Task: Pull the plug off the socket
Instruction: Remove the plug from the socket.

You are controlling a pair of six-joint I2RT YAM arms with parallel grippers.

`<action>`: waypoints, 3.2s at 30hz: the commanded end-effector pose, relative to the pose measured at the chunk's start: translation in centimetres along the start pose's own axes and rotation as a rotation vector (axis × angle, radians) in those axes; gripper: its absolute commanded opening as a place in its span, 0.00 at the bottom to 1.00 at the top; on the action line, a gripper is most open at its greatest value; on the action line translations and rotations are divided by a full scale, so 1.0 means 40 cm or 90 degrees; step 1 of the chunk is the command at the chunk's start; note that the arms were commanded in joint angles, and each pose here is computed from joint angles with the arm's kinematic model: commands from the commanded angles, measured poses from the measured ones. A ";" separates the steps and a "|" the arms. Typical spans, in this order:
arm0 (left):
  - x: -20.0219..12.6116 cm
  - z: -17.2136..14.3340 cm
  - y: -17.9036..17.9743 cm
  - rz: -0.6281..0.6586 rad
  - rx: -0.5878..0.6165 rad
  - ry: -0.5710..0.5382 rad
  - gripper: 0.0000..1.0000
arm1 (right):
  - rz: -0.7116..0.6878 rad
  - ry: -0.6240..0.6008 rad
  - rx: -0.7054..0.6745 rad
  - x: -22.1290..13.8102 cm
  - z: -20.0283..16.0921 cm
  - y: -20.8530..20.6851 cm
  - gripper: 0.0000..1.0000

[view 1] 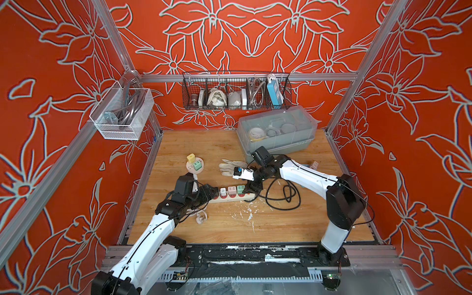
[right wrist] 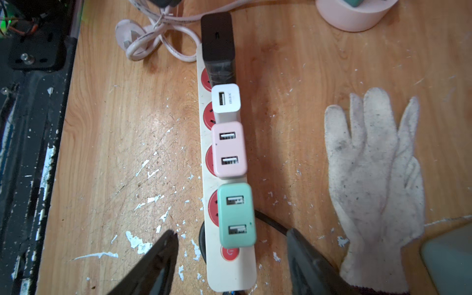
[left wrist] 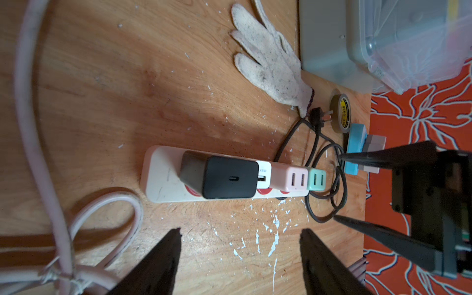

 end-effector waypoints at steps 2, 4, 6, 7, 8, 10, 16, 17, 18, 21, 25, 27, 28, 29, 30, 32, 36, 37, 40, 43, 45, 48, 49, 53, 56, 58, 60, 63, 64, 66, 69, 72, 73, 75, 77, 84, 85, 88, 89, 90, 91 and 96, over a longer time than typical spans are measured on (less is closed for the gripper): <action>0.000 0.023 0.020 0.010 -0.039 -0.051 0.92 | 0.017 0.016 -0.052 0.032 0.000 0.007 0.67; -0.004 0.029 0.020 0.010 -0.044 -0.062 0.99 | 0.016 0.027 -0.060 0.049 -0.005 0.006 0.65; -0.014 0.036 0.031 0.035 -0.078 -0.073 0.99 | 0.010 0.029 -0.059 0.062 -0.004 -0.001 0.61; -0.021 0.038 0.035 0.047 -0.096 -0.078 0.99 | 0.010 0.029 -0.057 0.066 -0.003 -0.004 0.59; -0.026 0.041 0.042 0.059 -0.119 -0.085 0.99 | 0.012 0.031 -0.055 0.072 -0.004 -0.003 0.58; -0.042 0.048 0.053 0.073 -0.179 -0.106 0.99 | 0.013 0.034 -0.051 0.082 -0.008 -0.002 0.55; -0.060 0.074 0.041 0.033 -0.222 -0.155 0.99 | 0.006 0.049 -0.029 0.089 -0.022 -0.003 0.40; -0.061 0.076 0.038 0.031 -0.215 -0.156 0.98 | 0.005 0.051 -0.022 0.087 -0.021 -0.002 0.36; -0.060 0.074 0.031 0.023 -0.197 -0.152 0.97 | 0.000 0.051 -0.009 0.081 -0.019 -0.003 0.30; -0.051 0.063 -0.001 -0.032 -0.121 -0.131 0.89 | -0.015 0.032 0.030 0.057 0.000 -0.001 0.15; -0.028 0.024 0.025 -0.058 -0.110 -0.102 0.79 | -0.034 0.000 0.103 0.027 0.022 -0.006 0.00; -0.015 0.003 0.031 -0.077 -0.117 -0.080 0.77 | -0.041 -0.011 0.147 0.018 0.027 -0.009 0.00; -0.009 -0.006 0.031 -0.092 -0.120 -0.071 0.75 | -0.041 -0.023 0.165 0.017 0.032 -0.006 0.00; -0.003 -0.013 0.031 -0.105 -0.126 -0.063 0.72 | -0.039 -0.038 0.178 0.016 0.038 -0.003 0.00; 0.003 -0.017 0.029 -0.120 -0.132 -0.058 0.69 | -0.043 -0.054 0.193 0.016 0.043 -0.003 0.00; 0.017 -0.022 0.034 -0.138 -0.146 -0.056 0.64 | -0.046 -0.067 0.220 0.017 0.042 -0.005 0.00; 0.048 -0.033 0.058 -0.149 -0.184 -0.048 0.64 | -0.034 -0.075 0.271 0.025 0.044 -0.009 0.00; 0.053 -0.036 0.061 -0.152 -0.191 -0.046 0.66 | -0.031 -0.078 0.282 0.026 0.046 -0.010 0.00; 0.071 -0.048 0.074 -0.158 -0.214 -0.037 0.71 | -0.023 -0.096 0.305 0.031 0.054 -0.008 0.00; 0.081 -0.056 0.076 -0.157 -0.222 -0.030 0.73 | -0.018 -0.107 0.321 0.032 0.057 -0.006 0.00; 0.087 -0.057 0.076 -0.153 -0.221 -0.032 0.73 | -0.020 -0.111 0.325 0.030 0.059 -0.005 0.00; 0.098 -0.056 0.077 -0.154 -0.234 -0.036 0.73 | -0.019 -0.124 0.333 0.027 0.066 -0.004 0.00; 0.102 -0.055 0.074 -0.156 -0.242 -0.034 0.72 | -0.019 -0.127 0.338 0.026 0.067 -0.005 0.00; 0.118 -0.059 0.058 -0.154 -0.270 -0.021 0.68 | -0.016 -0.133 0.351 0.027 0.070 -0.006 0.00; 0.134 -0.061 0.054 -0.140 -0.282 -0.017 0.67 | -0.016 -0.131 0.352 0.028 0.067 -0.003 0.00; 0.146 -0.060 0.064 -0.128 -0.294 -0.019 0.66 | -0.015 -0.130 0.353 0.027 0.066 0.000 0.00; 0.165 -0.061 0.087 -0.104 -0.310 -0.028 0.66 | -0.015 -0.130 0.353 0.027 0.064 0.001 0.00; 0.194 -0.063 0.076 -0.096 -0.306 -0.016 0.66 | -0.012 -0.134 0.356 0.032 0.062 0.005 0.00; 0.208 -0.065 0.067 -0.098 -0.306 -0.003 0.66 | -0.011 -0.135 0.356 0.033 0.061 0.007 0.00; 0.232 -0.068 0.050 -0.112 -0.312 0.019 0.63 | -0.007 -0.132 0.359 0.037 0.056 0.010 0.00; 0.260 -0.078 0.042 -0.128 -0.311 0.037 0.57 | -0.003 -0.125 0.361 0.040 0.049 0.016 0.00; 0.272 -0.087 0.054 -0.123 -0.302 0.034 0.44 | -0.007 -0.120 0.363 0.042 0.041 0.019 0.00; 0.271 -0.089 0.062 -0.119 -0.300 0.029 0.39 | -0.006 -0.117 0.363 0.043 0.040 0.021 0.00; 0.265 -0.089 0.069 -0.118 -0.290 0.021 0.33 | -0.007 -0.110 0.365 0.046 0.035 0.019 0.00; 0.260 -0.087 0.071 -0.108 -0.272 0.016 0.27 | -0.011 -0.103 0.365 0.052 0.028 0.016 0.05; 0.242 -0.097 0.109 -0.061 -0.224 0.007 0.11 | 0.002 -0.066 0.354 0.080 0.002 0.018 0.54; 0.239 -0.098 0.113 -0.051 -0.214 0.006 0.11 | 0.007 -0.062 0.349 0.083 0.002 0.017 0.56; 0.233 -0.099 0.117 -0.038 -0.195 0.007 0.10 | 0.017 -0.052 0.344 0.085 0.002 0.020 0.56; 0.231 -0.099 0.116 -0.039 -0.193 0.006 0.10 | 0.016 -0.052 0.345 0.083 0.002 0.019 0.56; 0.230 -0.098 0.116 -0.038 -0.191 0.005 0.10 | 0.018 -0.053 0.345 0.083 0.004 0.020 0.56; 0.228 -0.097 0.117 -0.037 -0.188 0.002 0.10 | 0.023 -0.054 0.347 0.083 0.006 0.022 0.56; 0.219 -0.092 0.124 -0.027 -0.177 -0.010 0.10 | 0.076 -0.041 0.395 0.112 -0.010 0.050 0.57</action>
Point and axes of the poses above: each gripper's point midway between its finger pads, its own x axis out along the fingers, its own y axis along the line the jaws close on, z = x × y, the point moved 1 cm from there along -x, back along the fingers, and after that the axes turned 10 degrees about -x, right-handed, at the moved point
